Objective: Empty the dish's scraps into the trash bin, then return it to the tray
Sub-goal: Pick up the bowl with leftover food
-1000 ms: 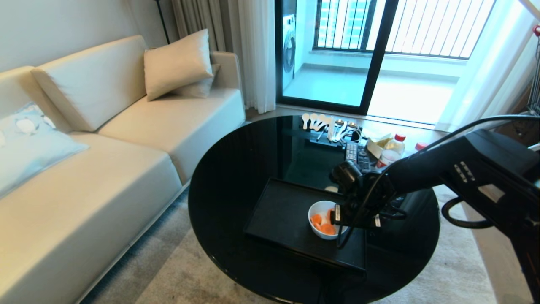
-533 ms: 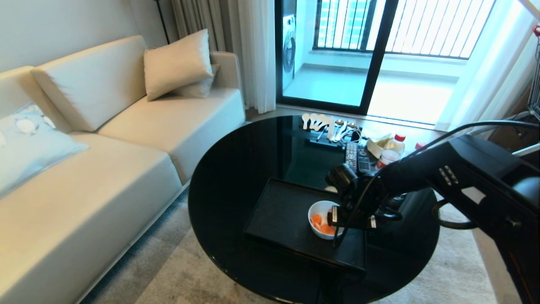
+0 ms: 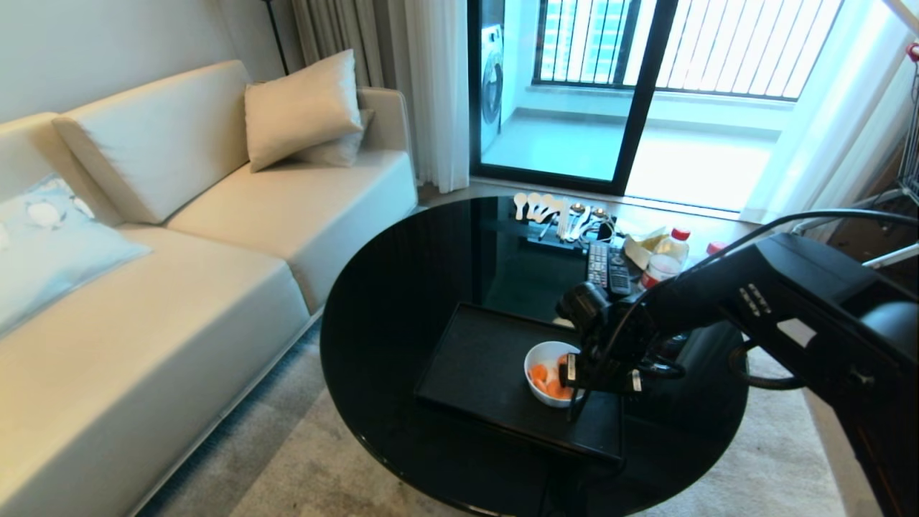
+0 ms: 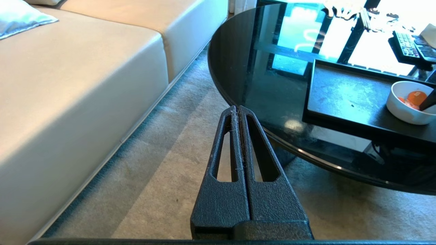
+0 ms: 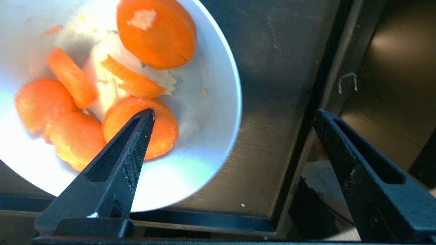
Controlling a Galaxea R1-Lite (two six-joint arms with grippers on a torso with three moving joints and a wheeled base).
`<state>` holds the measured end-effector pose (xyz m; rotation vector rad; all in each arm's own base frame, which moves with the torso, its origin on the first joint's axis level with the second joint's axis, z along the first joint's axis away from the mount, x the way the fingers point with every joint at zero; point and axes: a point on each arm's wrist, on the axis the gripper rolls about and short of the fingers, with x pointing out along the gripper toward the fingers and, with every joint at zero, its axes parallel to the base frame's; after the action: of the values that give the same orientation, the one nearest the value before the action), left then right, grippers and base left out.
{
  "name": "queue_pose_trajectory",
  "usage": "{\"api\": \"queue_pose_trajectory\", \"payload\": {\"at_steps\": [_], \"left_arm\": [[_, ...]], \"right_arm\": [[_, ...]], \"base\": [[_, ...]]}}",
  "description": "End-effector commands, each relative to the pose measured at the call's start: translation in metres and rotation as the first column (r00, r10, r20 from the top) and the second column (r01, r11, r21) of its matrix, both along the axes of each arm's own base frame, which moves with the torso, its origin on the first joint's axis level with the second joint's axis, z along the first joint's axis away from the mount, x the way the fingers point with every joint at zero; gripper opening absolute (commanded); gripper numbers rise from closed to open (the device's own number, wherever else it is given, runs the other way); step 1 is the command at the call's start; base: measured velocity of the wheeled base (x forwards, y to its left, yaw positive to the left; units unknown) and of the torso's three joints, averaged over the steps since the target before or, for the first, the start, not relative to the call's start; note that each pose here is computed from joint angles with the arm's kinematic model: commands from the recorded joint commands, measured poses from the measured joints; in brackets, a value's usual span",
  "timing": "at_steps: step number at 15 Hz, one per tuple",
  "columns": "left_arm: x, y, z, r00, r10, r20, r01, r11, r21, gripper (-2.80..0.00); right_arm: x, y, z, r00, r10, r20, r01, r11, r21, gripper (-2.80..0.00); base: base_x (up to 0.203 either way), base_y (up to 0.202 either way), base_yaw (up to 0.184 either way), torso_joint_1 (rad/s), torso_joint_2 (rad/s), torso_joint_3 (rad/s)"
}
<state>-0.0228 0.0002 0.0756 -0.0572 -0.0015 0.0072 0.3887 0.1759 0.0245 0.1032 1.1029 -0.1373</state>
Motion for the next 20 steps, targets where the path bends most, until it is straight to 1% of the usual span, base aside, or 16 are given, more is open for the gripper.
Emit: {"api": "queue_pose_trajectory", "payload": {"at_steps": [1,3,4,10,17,18,20], "left_arm": [[0.0000,0.0000,0.0000,1.000,0.000,0.000,0.000,1.000,-0.001,-2.80],[0.0000,0.0000,0.0000,1.000,0.000,0.000,0.000,1.000,-0.001,-2.80],[0.0000,0.0000,0.0000,1.000,0.000,0.000,0.000,1.000,-0.001,-2.80],[0.0000,0.0000,0.0000,1.000,0.000,0.000,0.000,1.000,-0.001,-2.80],[0.0000,0.0000,0.0000,1.000,0.000,0.000,0.000,1.000,-0.001,-2.80],[0.0000,0.0000,0.0000,1.000,0.000,0.000,0.000,1.000,-0.001,-2.80],[0.0000,0.0000,0.0000,1.000,0.000,0.000,0.000,1.000,-0.001,-2.80]], "right_arm": [[0.0014,0.0004,-0.0004,1.000,-0.005,0.011,0.005,1.000,0.006,0.00],[0.0022,0.0008,-0.0005,1.000,-0.005,0.019,0.005,1.000,0.009,0.00],[0.0029,0.0011,-0.0030,1.000,-0.005,0.018,0.005,1.000,0.009,-2.80],[0.0081,0.0035,-0.0021,0.999,-0.005,0.038,0.004,1.000,0.019,-2.80],[0.0061,0.0032,-0.0029,1.000,-0.005,0.029,0.004,1.000,0.017,-2.80],[0.0058,0.0025,-0.0029,1.000,-0.008,0.028,0.007,1.000,0.017,-2.80],[0.0048,0.0028,0.0008,0.998,-0.046,0.032,0.045,0.998,0.039,-2.80]], "base": [[0.000,0.000,0.000,0.000,0.00,0.000],[0.000,0.000,0.000,0.000,0.00,0.000],[0.000,0.000,0.000,0.000,0.00,0.000],[0.000,0.000,0.000,0.000,0.00,0.000],[0.000,0.000,0.000,0.000,0.00,0.000],[0.000,0.000,0.000,0.000,0.00,0.000],[0.000,0.000,0.000,0.000,0.00,0.000]]}}
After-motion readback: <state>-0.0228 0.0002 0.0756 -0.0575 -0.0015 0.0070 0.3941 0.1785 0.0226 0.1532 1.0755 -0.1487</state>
